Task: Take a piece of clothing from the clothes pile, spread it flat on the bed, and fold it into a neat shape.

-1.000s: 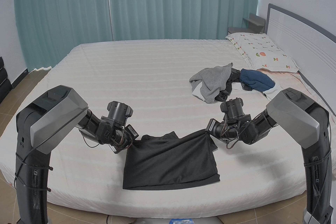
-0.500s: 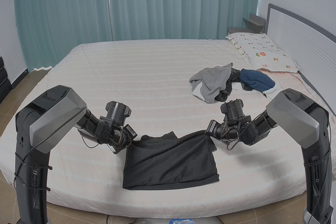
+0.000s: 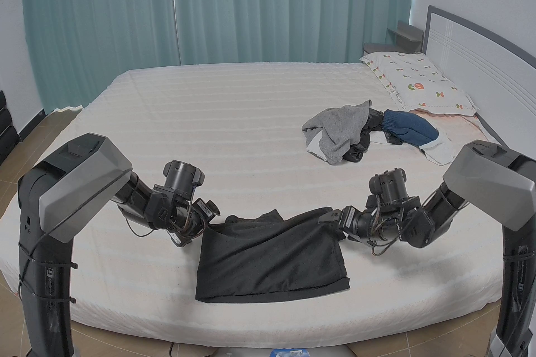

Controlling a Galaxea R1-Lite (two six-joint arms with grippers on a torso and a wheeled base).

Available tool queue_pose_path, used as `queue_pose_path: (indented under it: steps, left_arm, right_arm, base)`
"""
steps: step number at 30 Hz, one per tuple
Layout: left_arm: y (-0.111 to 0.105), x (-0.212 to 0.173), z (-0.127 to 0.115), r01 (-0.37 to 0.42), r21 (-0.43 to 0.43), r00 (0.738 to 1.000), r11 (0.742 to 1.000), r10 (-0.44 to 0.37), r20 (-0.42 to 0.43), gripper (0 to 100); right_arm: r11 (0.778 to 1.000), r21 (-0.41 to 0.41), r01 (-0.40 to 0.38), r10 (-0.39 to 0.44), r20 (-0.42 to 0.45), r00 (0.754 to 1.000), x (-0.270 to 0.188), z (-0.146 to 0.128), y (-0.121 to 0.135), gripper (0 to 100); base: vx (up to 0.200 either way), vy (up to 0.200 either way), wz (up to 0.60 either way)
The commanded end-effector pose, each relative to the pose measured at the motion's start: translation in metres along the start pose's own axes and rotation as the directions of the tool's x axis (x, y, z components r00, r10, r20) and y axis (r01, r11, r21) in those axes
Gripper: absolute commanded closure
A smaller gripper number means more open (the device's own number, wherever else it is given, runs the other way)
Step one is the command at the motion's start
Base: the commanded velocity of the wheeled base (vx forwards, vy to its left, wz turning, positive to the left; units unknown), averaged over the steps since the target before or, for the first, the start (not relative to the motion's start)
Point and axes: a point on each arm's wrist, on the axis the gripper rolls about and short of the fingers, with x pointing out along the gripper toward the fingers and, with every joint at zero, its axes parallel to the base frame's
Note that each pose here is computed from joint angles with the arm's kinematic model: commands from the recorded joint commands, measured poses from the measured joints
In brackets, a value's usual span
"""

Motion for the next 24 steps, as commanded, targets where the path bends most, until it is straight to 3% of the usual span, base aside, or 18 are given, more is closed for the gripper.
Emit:
queue_pose_path:
  steps: [1,8,22,23,24]
  left_arm:
    - [0.018,-0.030,-0.004,0.015,-0.015,1.000,1.000,-0.016,-0.015,0]
    - [0.047,-0.036,-0.022,0.050,-0.068,0.999,0.996,-0.051,-0.002,0]
    - [0.053,-0.040,-0.022,0.065,-0.092,0.998,0.994,-0.065,0.010,0]
    - [0.052,-0.040,-0.022,0.067,-0.091,0.998,0.994,-0.066,0.010,0]
    - [0.053,-0.040,-0.022,0.066,-0.092,0.998,0.994,-0.065,0.013,0]
  right_arm:
    - [0.993,-0.079,-0.084,0.081,-0.033,0.996,-0.038,-0.025,-0.006,0]
    - [0.991,-0.094,-0.096,0.093,-0.028,0.995,-0.040,-0.035,-0.013,0]
    - [0.990,-0.107,-0.092,0.085,-0.065,0.994,-0.030,-0.046,-0.012,0]
    - [0.990,-0.110,-0.092,0.085,-0.070,0.994,-0.029,-0.047,-0.012,100]
    - [0.989,-0.113,-0.091,0.083,-0.078,0.993,-0.028,-0.050,-0.011,100]
  base:
    - [0.000,0.000,0.00]
    - [0.000,0.000,0.00]
    - [0.000,0.000,0.00]
    - [0.000,0.000,0.00]
    - [0.000,0.000,0.00]
